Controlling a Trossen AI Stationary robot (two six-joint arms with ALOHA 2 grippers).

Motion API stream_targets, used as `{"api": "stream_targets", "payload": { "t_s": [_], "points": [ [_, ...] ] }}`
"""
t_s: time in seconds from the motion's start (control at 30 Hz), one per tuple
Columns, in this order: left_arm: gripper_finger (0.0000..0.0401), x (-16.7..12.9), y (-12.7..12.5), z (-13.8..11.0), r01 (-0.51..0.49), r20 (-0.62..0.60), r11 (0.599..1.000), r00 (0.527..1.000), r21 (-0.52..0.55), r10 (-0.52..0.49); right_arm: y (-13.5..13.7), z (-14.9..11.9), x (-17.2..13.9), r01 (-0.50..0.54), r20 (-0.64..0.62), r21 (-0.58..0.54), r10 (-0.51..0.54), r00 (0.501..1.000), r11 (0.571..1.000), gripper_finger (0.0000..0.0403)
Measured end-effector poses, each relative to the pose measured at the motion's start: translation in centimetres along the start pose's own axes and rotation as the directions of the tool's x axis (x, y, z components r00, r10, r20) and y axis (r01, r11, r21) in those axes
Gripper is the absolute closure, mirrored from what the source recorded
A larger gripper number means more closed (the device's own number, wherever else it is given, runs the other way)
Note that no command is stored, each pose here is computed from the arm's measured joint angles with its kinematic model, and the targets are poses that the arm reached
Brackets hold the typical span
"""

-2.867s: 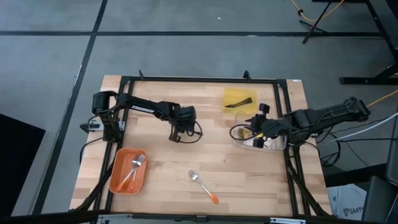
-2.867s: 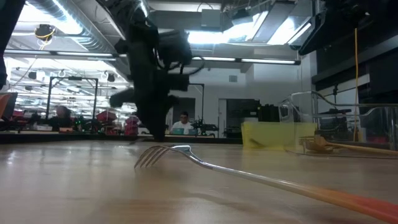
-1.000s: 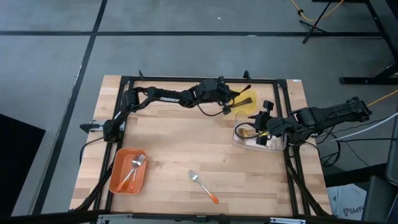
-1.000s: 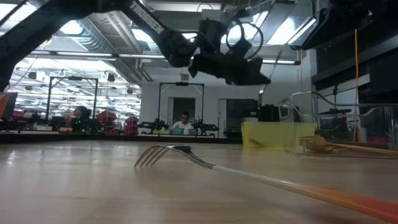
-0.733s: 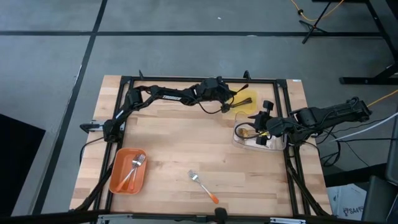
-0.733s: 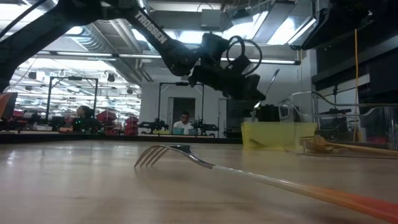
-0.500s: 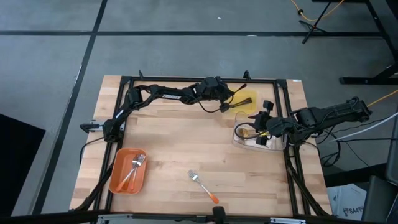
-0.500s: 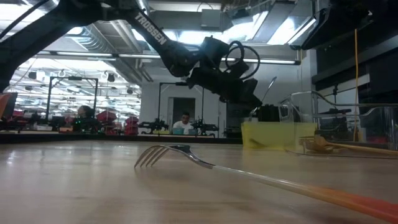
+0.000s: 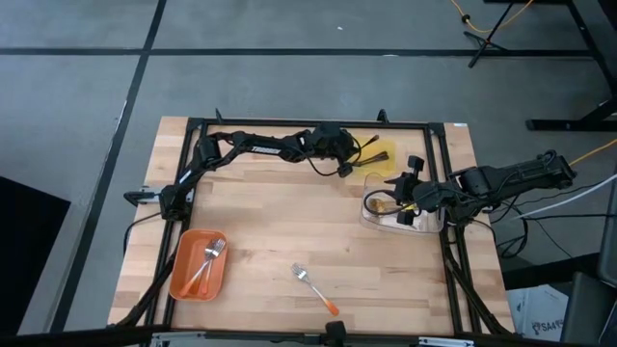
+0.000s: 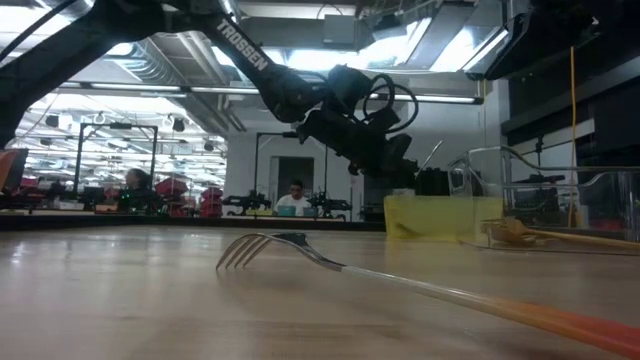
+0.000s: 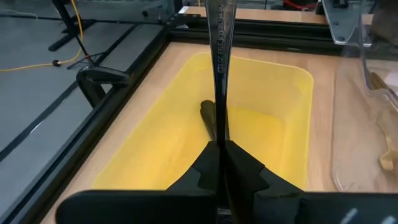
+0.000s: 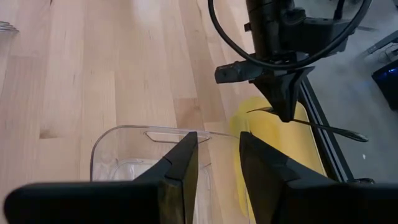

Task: Sort silverware by color (type)
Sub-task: Put the black fork into the yellow bin, then put the orange fork into the orange bin

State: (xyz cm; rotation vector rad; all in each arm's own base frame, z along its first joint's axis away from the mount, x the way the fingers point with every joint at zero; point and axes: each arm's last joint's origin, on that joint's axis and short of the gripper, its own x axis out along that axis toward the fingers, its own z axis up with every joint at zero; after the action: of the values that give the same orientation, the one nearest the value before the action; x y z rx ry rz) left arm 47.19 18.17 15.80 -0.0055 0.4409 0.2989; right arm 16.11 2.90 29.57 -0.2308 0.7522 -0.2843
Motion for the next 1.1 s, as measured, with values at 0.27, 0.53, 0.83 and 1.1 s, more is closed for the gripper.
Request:
{"api": "stream_targets", "payload": {
  "t_s": [0.27, 0.53, 0.83, 1.1],
  "points": [
    [0.0394, -0.01, 0.0, 0.01, 0.0, -0.001, 1.0, 1.0, 0.001, 0.0, 0.0, 0.0, 0.0, 0.0, 0.0, 0.0, 0.0, 1.0, 1.0, 0.0295],
    [0.0362, -0.01, 0.0, 0.01, -0.001, -0.001, 1.0, 1.0, 0.001, 0.001, 0.0, 0.0, 0.0, 0.0, 0.0, 0.0, 0.0, 1.0, 1.0, 0.0295],
    [0.0331, -0.02, 0.0, 0.03, -0.001, 0.0, 1.0, 1.0, 0.002, 0.001, 0.0, 0.0, 0.0, 0.0, 0.0, 0.0, 0.0, 1.0, 1.0, 0.0295],
    [0.032, -0.02, -0.02, 0.01, -0.001, 0.0, 1.0, 1.0, 0.001, 0.001, 0.0, 0.0, 0.0, 0.0, 0.0, 0.0, 0.0, 1.0, 1.0, 0.0294]
  ]
}}
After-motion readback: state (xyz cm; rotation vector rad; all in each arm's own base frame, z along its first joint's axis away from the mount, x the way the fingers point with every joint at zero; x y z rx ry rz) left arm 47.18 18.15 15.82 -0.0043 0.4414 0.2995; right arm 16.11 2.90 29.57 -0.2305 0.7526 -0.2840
